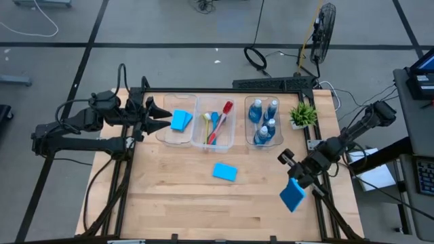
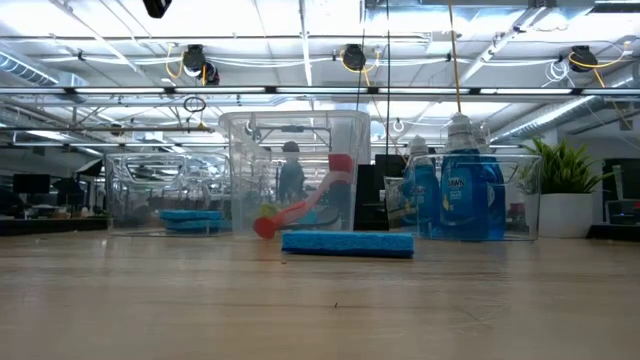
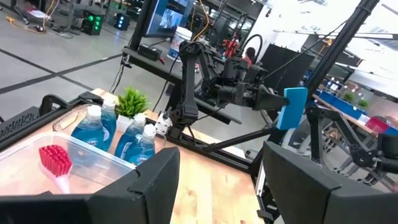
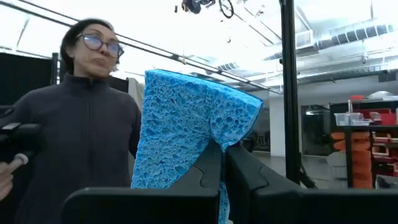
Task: Pick & Place Kitchen Sink Supplies
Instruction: Put the sponge into the left transparent bin
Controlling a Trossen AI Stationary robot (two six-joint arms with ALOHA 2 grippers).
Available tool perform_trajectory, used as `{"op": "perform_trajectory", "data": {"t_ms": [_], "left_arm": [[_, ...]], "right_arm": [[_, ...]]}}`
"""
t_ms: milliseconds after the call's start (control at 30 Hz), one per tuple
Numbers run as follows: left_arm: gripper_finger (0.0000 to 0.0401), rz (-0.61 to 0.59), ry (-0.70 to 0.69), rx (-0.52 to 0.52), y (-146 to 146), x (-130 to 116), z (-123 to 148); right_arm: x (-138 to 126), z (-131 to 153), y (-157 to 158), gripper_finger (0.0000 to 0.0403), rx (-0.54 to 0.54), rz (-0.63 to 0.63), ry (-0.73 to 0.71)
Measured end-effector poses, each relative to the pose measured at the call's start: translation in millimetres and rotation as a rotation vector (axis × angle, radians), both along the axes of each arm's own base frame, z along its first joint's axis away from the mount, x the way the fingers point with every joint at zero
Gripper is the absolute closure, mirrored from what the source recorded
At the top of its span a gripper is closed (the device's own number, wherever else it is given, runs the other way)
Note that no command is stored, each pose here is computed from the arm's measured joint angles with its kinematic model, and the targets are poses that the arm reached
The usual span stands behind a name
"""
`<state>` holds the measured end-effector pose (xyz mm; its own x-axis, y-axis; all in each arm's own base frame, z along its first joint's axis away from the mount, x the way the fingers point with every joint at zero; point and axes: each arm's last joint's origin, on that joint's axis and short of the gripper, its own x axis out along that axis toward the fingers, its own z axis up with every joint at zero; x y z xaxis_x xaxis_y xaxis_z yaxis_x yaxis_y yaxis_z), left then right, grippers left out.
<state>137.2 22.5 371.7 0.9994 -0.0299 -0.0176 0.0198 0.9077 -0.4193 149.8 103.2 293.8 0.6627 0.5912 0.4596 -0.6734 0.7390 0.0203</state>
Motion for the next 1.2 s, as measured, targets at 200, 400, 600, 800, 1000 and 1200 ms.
{"op": "perform_trajectory", "data": {"t_ms": [200, 400, 600, 800, 1000, 1200], "left_arm": [[0.0171, 0.001, 0.001, -0.041, 0.0, 0.0, 0.0], [0.0171, 0.006, 0.033, -0.063, 2.2, 9.6, -4.1], [0.0171, -0.005, 0.047, -0.043, 6.0, 37.8, -10.6], [0.0171, -0.052, -0.005, 0.073, 3.4, 72.5, -16.3], [0.0171, -0.041, -0.003, 0.116, 3.3, 99.8, -28.4], [0.0171, 0.035, 0.021, 0.120, 7.0, 118.4, -40.6]], "right_arm": [[5.2, -3.0, -2.7, 0.0403, 0.085, -0.126, 0.091], [17.6, -9.0, -16.0, 0.0403, 0.177, -0.392, 0.184], [37.8, -11.4, -38.2, 0.0403, 0.174, -0.598, 0.239], [66.9, -1.0, -62.4, 0.0403, 0.106, -0.821, 0.380], [90.9, 11.0, -83.6, 0.0403, 0.069, -0.996, 0.424], [109.8, 15.4, -97.6, 0.0403, 0.034, -1.182, 0.435]]}}
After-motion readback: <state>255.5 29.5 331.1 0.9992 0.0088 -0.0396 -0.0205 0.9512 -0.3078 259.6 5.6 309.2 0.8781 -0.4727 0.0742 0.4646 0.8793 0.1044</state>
